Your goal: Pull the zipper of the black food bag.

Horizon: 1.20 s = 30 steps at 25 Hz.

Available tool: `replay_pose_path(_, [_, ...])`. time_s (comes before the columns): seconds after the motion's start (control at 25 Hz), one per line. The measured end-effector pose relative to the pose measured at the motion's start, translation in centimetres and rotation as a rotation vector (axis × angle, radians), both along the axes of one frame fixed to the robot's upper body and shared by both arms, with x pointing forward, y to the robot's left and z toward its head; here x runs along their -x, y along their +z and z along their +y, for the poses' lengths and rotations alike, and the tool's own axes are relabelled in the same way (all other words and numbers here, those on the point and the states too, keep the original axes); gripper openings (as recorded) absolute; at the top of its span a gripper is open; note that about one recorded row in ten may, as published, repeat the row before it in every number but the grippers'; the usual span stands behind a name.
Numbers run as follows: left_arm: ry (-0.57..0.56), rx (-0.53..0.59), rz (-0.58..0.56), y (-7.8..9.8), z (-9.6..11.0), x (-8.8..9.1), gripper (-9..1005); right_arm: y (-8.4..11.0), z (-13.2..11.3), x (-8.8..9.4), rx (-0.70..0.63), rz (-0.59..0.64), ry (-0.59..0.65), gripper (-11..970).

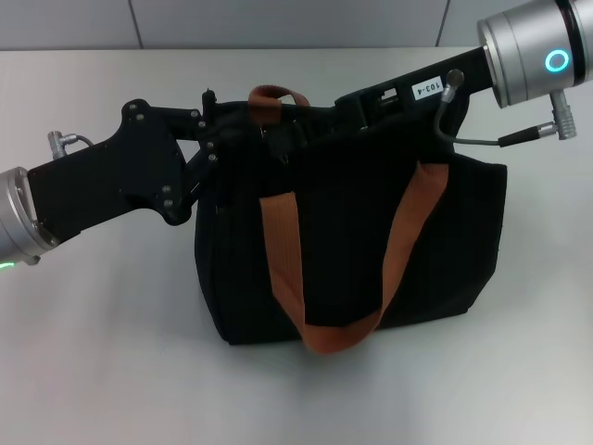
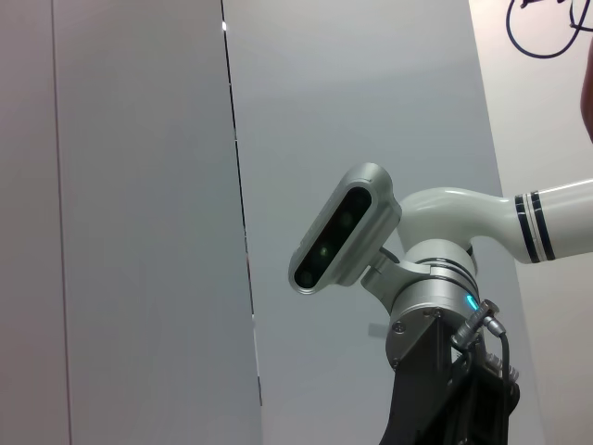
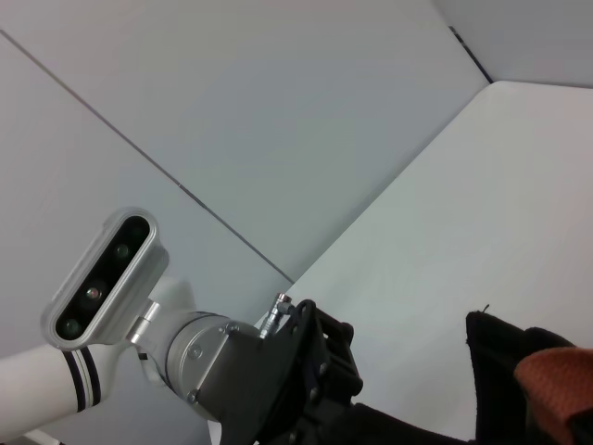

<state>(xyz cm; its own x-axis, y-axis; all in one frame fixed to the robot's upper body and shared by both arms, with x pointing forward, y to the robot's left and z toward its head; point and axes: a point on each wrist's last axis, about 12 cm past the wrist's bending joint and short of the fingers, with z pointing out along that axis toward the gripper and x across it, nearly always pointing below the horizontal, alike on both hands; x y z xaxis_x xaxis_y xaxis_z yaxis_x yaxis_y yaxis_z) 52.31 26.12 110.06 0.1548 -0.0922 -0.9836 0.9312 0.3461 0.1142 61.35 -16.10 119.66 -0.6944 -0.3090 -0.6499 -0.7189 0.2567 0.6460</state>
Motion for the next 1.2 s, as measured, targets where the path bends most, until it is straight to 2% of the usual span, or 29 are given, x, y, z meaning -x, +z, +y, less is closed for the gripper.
replay_pose_path(0.2, [-0.007, 0.005, -0.001, 0.01, -0.04, 0.13, 39, -0.07, 0.16, 0.06, 0.004, 0.004, 0.007, 371])
replay_pose_path(0.6, [-0.013, 0.014, 0.0, 0.06, -0.04, 0.24, 40, -0.55, 0.88, 0.52, 0.028, 0.009, 0.039, 358])
replay_pose_path(0.84, [-0.012, 0.013, 0.002, 0.05, -0.04, 0.23, 40, -0.52, 0.89, 0.53, 0.023, 0.008, 0.038, 183])
replay_pose_path(1.2, [-0.012, 0.01, 0.001, 0.02, -0.05, 0.23, 41, 0.05, 0.79, 0.45, 0.018, -0.014, 0.043, 157])
